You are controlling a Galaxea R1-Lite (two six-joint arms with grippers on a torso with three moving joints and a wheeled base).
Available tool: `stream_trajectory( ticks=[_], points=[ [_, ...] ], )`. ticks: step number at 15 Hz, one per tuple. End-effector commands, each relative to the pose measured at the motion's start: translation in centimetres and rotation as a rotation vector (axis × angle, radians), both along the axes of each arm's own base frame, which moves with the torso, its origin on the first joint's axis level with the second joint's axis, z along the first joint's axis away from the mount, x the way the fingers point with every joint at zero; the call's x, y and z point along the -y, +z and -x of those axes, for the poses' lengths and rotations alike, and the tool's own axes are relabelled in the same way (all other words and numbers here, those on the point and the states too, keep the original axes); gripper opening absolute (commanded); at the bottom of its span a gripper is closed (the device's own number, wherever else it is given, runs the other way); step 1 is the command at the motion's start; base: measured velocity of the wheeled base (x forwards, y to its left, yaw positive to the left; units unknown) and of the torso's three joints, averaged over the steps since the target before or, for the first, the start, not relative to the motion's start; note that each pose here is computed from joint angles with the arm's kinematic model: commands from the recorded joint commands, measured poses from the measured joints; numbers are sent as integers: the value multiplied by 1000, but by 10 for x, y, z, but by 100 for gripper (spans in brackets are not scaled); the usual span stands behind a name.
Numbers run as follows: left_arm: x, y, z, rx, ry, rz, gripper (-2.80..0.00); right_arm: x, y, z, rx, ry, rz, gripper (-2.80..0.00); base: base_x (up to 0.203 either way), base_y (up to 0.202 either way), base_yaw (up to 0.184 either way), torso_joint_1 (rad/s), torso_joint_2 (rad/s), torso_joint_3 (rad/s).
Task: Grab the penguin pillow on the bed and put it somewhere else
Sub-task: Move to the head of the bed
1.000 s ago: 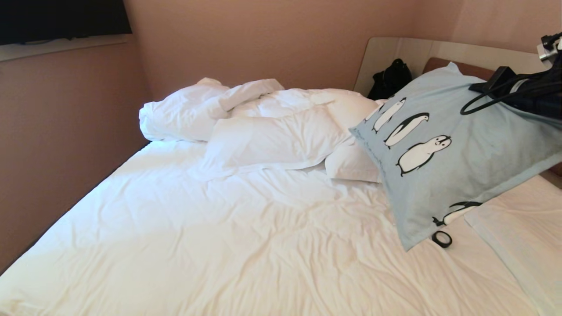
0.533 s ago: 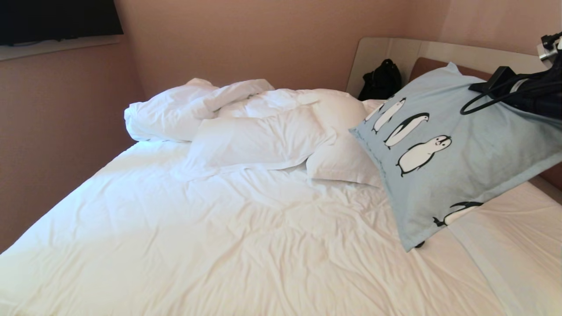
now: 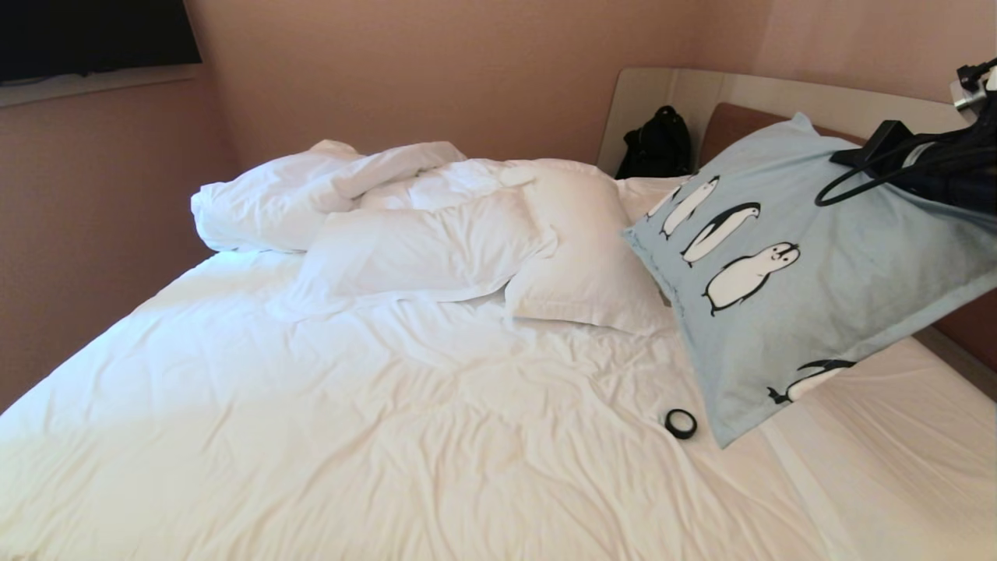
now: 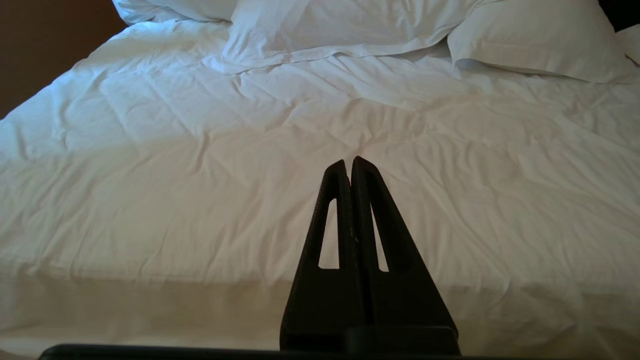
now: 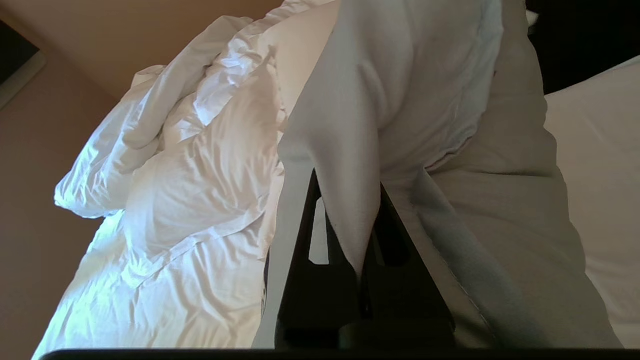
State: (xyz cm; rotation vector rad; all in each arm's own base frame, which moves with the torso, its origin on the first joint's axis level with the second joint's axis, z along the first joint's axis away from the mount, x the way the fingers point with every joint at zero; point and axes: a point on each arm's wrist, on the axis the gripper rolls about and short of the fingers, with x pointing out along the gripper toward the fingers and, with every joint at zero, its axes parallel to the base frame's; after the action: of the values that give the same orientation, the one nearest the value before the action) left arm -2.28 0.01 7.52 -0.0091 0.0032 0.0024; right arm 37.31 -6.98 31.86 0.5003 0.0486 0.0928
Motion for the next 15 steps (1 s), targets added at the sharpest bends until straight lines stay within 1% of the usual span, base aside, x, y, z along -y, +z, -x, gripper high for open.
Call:
stream_trajectory(
  ticks=[1, 4, 6, 8, 10, 13, 15],
  points=[
    [0, 0, 0, -1, -1, 2, -280, 0, -1, -1, -3, 2, -3, -280, 0, -191, -1, -2, 5, 2],
    [0, 0, 0, -1, -1, 0, -280, 0, -1, -1, -3, 2, -3, -280, 0, -188, 0, 5, 1, 2],
    [0, 0, 0, -1, -1, 0, -280, 0, -2, -2, -6, 3, -2, -280, 0, -123, -2, 2, 2, 2],
    [0, 0, 0, -1, -1, 0, -280, 1, -6, -5, -14, 6, -3, -280, 0, 0, 0, 0, 0, 0],
    [0, 0, 0, -1, -1, 0, -280, 9, -7, -5, -17, 15, -4, -280, 0, 0, 0, 0, 0, 0],
    [0, 0, 0, -1, -1, 0, -280, 29, -13, -5, -26, 36, -9, -280, 0, 0, 0, 0, 0, 0],
    [0, 0, 0, -1, 0, 0, -280, 45, -21, -10, -9, 43, -4, -280, 0, 0, 0, 0, 0, 0]
  ],
)
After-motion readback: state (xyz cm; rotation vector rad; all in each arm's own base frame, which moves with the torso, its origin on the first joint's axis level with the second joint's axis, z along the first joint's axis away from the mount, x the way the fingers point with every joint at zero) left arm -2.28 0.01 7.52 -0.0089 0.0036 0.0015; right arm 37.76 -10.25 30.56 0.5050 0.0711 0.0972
